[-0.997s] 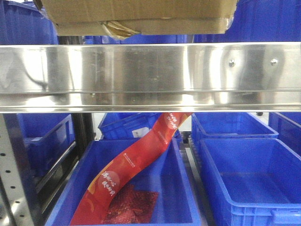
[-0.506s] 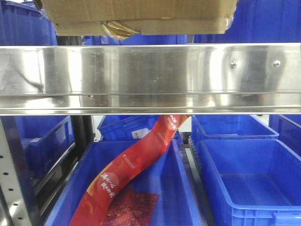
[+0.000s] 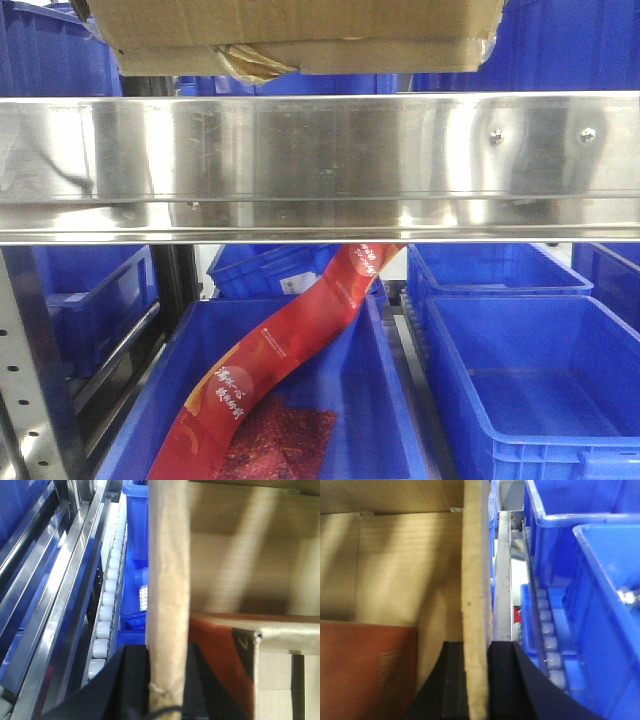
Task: Stack two boxes on right shelf middle
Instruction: 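Push the held boxes onto the middle shelf level with both grippers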
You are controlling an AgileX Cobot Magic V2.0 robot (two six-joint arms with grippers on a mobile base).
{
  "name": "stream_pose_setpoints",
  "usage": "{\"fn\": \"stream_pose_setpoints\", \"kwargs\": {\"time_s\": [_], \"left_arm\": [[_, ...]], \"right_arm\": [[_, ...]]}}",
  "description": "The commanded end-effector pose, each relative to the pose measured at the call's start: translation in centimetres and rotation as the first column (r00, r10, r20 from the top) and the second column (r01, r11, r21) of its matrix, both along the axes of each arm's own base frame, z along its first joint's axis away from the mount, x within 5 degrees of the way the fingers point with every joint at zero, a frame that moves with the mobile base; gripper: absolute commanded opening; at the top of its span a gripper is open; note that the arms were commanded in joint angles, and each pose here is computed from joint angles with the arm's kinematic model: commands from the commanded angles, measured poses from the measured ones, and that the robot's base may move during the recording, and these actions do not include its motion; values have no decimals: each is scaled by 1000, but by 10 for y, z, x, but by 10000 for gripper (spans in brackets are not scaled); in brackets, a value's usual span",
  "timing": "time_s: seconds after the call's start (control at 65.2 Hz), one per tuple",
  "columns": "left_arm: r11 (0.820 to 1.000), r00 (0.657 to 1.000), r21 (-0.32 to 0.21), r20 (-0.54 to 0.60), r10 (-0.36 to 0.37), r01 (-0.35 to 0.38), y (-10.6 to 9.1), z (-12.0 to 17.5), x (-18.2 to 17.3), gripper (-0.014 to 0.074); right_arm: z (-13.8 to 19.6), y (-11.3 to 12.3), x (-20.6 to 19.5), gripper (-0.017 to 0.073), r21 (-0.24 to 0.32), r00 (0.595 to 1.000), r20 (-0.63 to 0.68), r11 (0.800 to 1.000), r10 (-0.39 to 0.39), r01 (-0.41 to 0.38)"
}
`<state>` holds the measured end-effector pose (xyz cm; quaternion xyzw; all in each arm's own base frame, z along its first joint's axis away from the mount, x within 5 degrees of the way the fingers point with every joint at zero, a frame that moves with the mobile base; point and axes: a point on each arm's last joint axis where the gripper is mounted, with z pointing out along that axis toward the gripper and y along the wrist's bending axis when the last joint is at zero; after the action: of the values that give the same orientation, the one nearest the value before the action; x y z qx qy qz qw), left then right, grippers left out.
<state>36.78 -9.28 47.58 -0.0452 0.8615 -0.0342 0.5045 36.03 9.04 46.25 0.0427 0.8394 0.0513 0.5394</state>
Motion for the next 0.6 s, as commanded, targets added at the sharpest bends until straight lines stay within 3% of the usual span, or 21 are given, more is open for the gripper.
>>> {"fn": "stream_pose_setpoints", "kwargs": {"time_s": [0.0,0.046,0.123,0.276,0.399,0.583], "left_arm": [[1000,994,-9,107,-2,3,4,18,-5,-111],[1000,994,-7,110,8,-7,8,18,-4,-111],[999,997,34,75,-19,16,16,14,-1,-111],[996,996,-16,14,-87,87,25,1,11,-111],[995,995,21,-22,-96,96,28,-8,18,-111],[995,994,25,-61,-93,95,27,-16,22,-110]], "right_arm": [[7,0,-3,-162,69,1000,12,997,15,-16],[4,4,-5,-160,96,999,-16,995,28,-27],[0,17,-8,-138,78,998,-46,996,37,-33],[-9,32,-5,-141,83,998,-57,996,-15,20],[-22,37,6,-141,70,996,-85,997,-14,20],[-32,42,17,-139,58,997,-81,998,2,3]]}}
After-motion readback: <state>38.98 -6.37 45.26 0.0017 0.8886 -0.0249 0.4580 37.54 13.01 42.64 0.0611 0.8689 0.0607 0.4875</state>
